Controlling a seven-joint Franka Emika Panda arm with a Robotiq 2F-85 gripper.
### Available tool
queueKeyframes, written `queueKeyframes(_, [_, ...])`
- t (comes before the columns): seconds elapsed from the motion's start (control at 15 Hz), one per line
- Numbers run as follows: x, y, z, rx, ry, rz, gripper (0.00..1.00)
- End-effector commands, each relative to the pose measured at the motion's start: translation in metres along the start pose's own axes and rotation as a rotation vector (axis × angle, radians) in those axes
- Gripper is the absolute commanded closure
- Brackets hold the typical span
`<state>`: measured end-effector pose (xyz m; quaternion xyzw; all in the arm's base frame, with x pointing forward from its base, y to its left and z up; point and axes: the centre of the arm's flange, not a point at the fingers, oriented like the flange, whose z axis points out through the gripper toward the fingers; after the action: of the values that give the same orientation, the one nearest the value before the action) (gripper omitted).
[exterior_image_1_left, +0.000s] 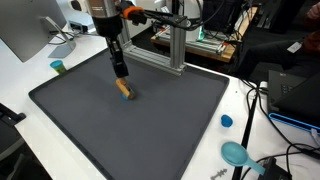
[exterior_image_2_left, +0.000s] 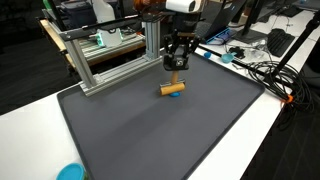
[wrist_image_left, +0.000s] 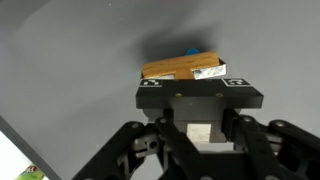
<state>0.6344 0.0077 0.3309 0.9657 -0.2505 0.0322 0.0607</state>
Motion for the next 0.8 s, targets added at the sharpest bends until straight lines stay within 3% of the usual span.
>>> queueKeyframes(0.0, [0.0, -0.012, 0.006, -0.001, -0.013, -0.047, 0.78])
queueKeyframes(0.47, [0.0, 0.0, 0.007, 0.01, -0.045, -0.094, 0.78])
queueKeyframes(0.53, [-0.001, -0.002, 0.004, -0.004, -0.018, -0.067, 0.53])
queueKeyframes(0.67, [-0.001, -0.001, 0.005, -0.004, -0.024, -0.082, 0.53])
queueKeyframes(0.73, [-0.001, -0.001, 0.005, 0.01, -0.017, -0.089, 0.78])
